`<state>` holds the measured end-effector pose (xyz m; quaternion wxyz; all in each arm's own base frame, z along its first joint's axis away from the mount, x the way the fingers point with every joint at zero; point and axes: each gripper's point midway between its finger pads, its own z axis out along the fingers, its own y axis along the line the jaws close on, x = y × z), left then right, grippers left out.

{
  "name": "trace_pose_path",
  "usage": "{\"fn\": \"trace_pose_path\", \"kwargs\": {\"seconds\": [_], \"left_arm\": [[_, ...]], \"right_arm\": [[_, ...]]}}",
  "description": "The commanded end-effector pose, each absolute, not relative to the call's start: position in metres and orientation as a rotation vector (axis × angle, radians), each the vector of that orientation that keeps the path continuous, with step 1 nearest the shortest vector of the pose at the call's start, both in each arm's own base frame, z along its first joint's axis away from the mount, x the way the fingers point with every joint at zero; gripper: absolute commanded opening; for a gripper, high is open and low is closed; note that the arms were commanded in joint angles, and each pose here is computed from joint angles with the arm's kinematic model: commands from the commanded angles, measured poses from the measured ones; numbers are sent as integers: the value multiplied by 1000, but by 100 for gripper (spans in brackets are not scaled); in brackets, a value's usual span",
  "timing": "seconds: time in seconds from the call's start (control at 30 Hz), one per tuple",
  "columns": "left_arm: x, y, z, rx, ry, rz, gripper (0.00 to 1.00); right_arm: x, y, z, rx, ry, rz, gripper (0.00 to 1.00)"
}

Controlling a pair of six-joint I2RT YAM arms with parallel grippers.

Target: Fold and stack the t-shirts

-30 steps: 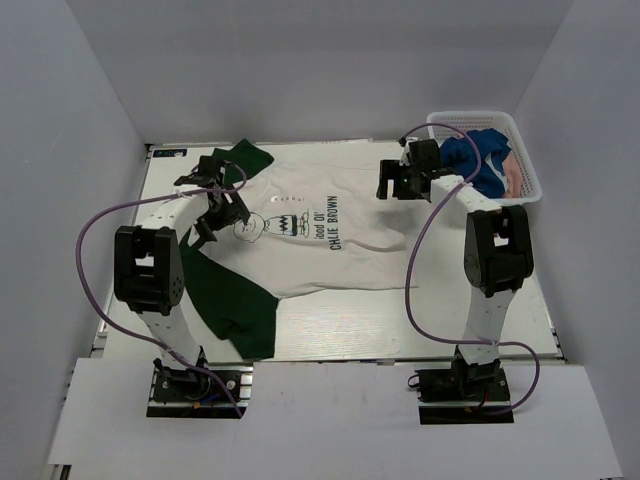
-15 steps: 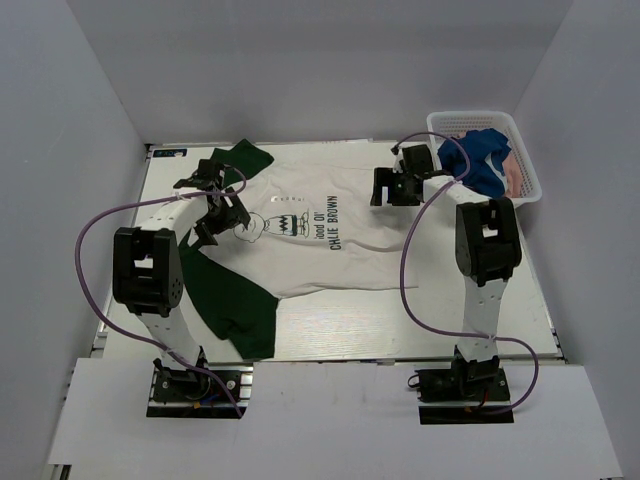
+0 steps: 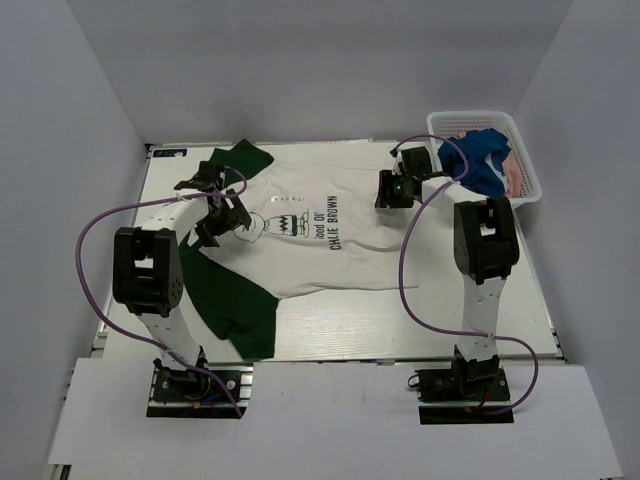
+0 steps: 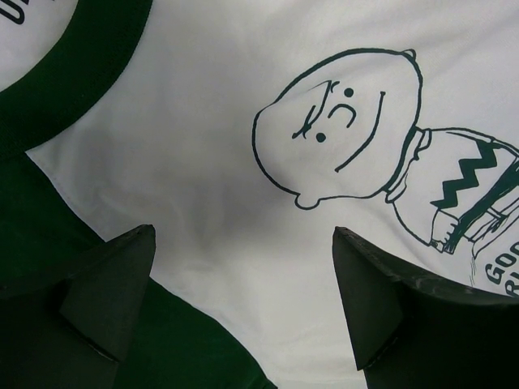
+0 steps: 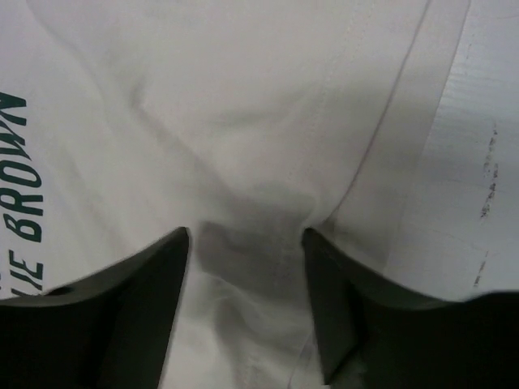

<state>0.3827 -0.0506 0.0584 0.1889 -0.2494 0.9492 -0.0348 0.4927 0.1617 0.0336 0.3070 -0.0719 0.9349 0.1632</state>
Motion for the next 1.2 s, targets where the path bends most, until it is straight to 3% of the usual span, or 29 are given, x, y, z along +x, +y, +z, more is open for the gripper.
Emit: {"fn": "trace_pose_path", "kwargs": {"seconds": [0.0, 0.03, 0.07, 0.23, 0.3, 0.33, 0.43, 0.73, 1.17], "left_arm": [[390, -53, 77, -675, 2616, -128, 100], [390, -53, 77, -675, 2616, -128, 100], [390, -53, 77, -675, 2616, -128, 100], [389, -53, 73, -677, 2625, -124, 100], [389, -53, 73, -677, 2625, -124, 100], [389, -53, 73, -677, 2625, -124, 100], [389, -53, 73, -677, 2625, -124, 100], [391, -55, 74, -673, 2620, -140, 100], [391, -51, 71, -673, 2620, -134, 100]], "right_arm": [[509, 167, 48, -182, 2409, 450, 54], [511, 164, 47, -169, 2407, 422, 47], [513, 162, 52, -155, 2394, 417, 34], [518, 149, 56, -112, 2368, 329, 0], [515, 146, 55, -109, 2378, 311, 1], [518, 142, 60, -96, 2369, 282, 8], [515, 134, 61, -94, 2369, 234, 0], [520, 142, 70, -150, 2314, 289, 0], [547, 118, 112, -137, 2214, 141, 0]]}}
